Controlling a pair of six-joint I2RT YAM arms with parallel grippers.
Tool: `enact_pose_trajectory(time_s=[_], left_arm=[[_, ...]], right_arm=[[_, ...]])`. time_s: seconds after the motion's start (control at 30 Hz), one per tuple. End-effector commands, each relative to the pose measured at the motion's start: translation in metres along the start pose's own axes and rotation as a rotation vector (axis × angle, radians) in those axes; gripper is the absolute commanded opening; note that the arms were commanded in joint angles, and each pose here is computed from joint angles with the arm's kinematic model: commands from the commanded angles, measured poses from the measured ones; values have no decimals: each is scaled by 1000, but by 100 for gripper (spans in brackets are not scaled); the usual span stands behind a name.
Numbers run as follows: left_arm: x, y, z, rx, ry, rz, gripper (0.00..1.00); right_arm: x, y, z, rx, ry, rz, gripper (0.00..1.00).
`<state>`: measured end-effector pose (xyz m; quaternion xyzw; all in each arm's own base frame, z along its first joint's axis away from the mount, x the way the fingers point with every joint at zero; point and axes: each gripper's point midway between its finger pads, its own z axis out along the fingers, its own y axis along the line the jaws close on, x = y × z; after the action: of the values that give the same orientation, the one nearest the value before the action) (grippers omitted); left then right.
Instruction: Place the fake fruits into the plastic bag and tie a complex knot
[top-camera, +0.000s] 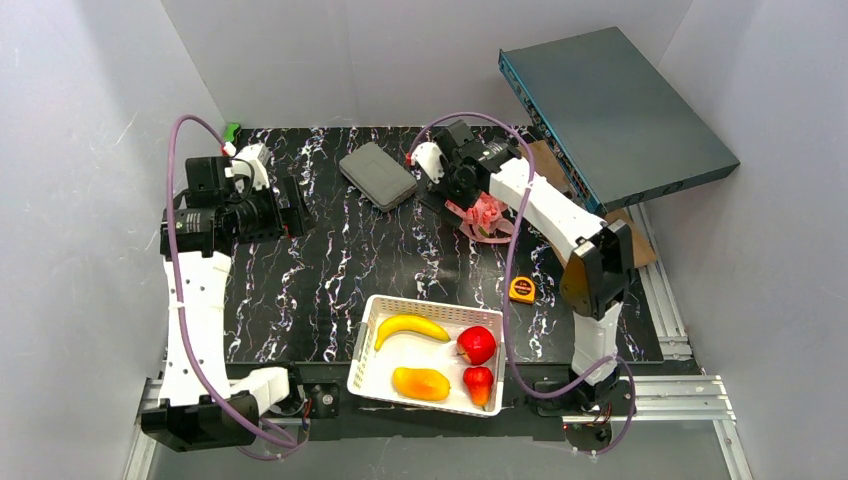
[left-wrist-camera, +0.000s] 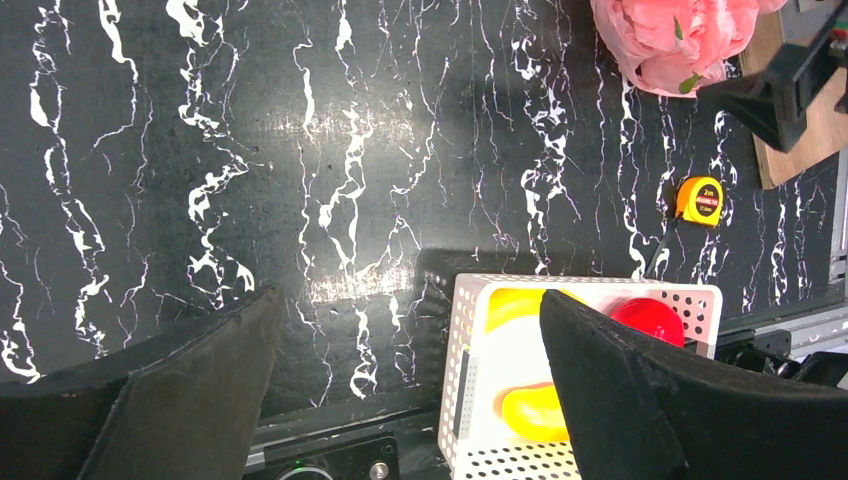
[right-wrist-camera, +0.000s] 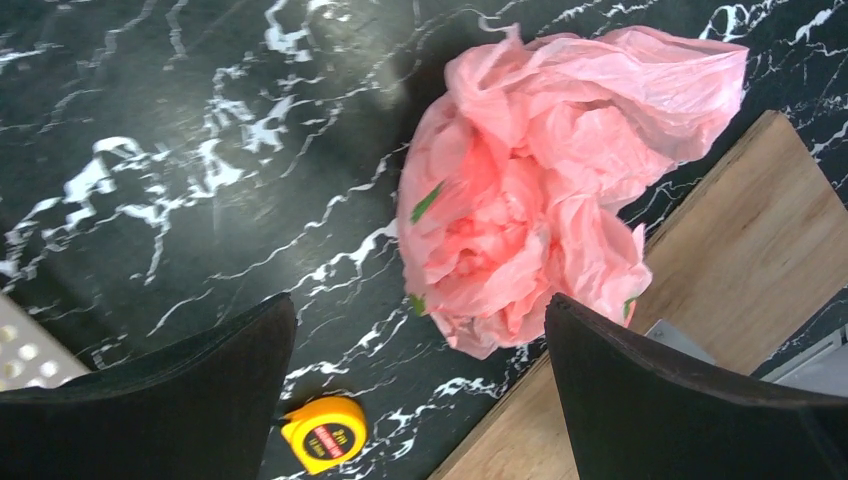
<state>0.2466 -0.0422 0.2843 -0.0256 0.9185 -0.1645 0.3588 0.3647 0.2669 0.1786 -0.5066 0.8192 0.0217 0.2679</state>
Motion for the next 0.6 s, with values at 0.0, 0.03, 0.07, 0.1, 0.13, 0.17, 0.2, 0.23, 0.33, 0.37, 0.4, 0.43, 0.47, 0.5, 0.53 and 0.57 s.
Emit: enact_pose_trajectory(time_s=[0.0,0.03,0.07,0.1,0.13,0.17,0.2,0.23,0.33,0.37,0.4,0.43,0.47,0.5,0.53,0.57], left_arm=[[4,-2,7,33,30,-1,100],[4,-3,8,40,27,0,99],[5,-4,9,46,25,2,99],[6,-4,9,52,21,6,100],[7,-5,9,57,16,14,99],[8,-5,9,60,13,17,100],[9,-5,9,64,10,22,100],[10,-6,9,66,9,26,99],[14,-4,9,64,13,29,99],[15,-4,10,61,16,29,99],[16,-3,10,57,19,29,100],[17,-1,11,51,22,28,100],[17,-1,11,48,20,30,99],[17,0,11,46,20,31,99],[17,1,11,41,17,32,99],[16,1,11,39,12,35,99]], right_arm=[[-17,-47,-3,118,-53,6,100],[-14,-53,2,118,-48,15,100],[-12,-58,4,115,-48,20,100],[-11,-63,6,117,-48,23,100],[-9,-68,8,119,-43,23,100],[-7,-70,10,114,-42,23,100],[-6,-72,11,108,-47,24,100],[-5,-74,11,105,-49,27,100],[-4,-78,14,104,-54,23,100],[0,-79,19,104,-40,19,100],[4,-81,24,108,-23,14,100],[9,-82,31,110,-4,9,100],[14,-84,38,111,15,7,100],[19,-86,44,115,31,3,100],[24,-90,51,122,50,-1,100],[30,-92,59,122,71,-4,100]])
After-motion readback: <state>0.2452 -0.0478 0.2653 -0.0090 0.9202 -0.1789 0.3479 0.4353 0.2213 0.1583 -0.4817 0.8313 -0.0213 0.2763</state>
